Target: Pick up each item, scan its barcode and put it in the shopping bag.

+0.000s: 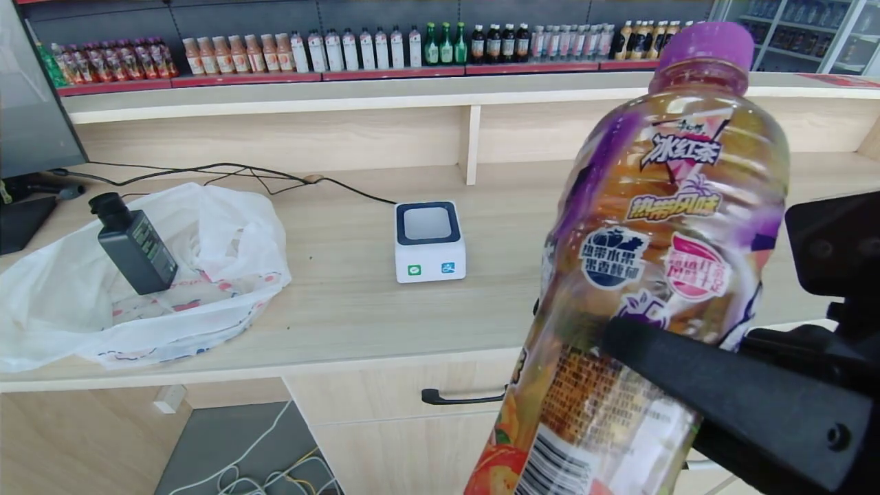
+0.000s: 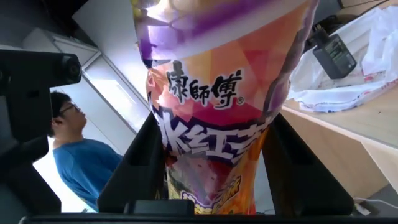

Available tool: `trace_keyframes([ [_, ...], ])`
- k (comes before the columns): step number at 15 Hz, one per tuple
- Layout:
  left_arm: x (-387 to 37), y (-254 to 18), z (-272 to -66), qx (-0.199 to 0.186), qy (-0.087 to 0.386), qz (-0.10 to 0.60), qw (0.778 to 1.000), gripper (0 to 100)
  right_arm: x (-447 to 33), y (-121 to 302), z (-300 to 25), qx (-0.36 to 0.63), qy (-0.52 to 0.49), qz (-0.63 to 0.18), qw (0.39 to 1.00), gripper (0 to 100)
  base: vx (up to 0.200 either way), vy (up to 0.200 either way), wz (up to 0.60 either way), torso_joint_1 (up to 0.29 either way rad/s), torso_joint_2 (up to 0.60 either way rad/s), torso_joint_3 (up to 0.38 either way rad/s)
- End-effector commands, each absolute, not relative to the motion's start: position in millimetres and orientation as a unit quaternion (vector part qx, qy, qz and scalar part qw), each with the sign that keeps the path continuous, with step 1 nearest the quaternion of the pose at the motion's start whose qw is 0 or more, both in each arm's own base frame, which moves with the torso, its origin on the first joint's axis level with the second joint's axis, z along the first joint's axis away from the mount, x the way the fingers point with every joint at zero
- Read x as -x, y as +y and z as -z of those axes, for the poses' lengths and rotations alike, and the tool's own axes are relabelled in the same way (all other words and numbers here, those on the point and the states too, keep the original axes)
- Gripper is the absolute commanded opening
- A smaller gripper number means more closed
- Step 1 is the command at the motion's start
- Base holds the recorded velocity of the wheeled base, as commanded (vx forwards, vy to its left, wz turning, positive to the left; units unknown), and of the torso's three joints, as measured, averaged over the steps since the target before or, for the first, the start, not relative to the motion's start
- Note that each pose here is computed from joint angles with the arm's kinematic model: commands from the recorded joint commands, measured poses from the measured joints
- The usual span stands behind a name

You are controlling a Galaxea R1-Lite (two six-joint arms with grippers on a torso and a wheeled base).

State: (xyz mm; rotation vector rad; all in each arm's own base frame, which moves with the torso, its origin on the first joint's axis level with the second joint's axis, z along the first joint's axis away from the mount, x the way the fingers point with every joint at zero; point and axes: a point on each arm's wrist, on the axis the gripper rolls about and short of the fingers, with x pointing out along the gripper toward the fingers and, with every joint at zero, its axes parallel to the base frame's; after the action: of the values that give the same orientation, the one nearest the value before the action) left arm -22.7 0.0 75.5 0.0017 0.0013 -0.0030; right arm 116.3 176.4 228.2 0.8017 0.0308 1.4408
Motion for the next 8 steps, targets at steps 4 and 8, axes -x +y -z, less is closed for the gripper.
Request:
trace_keyframes([
  [4, 22.7, 0.0, -75.5, -0.001, 0.001, 0.002, 1.000, 100, -111.8, 182.3, -233.5, -0.381, 0.032, -0.654, 0.653, 0, 0.000, 0.000, 0.00, 0.000, 0.00, 0.000],
  [8, 22.7, 0.0, -75.5, -0.001, 0.001, 0.002, 1.000, 100, -114.0, 185.5, -239.5, -0.408, 0.046, -0.656, 0.634, 0, 0.000, 0.000, 0.00, 0.000, 0.00, 0.000],
])
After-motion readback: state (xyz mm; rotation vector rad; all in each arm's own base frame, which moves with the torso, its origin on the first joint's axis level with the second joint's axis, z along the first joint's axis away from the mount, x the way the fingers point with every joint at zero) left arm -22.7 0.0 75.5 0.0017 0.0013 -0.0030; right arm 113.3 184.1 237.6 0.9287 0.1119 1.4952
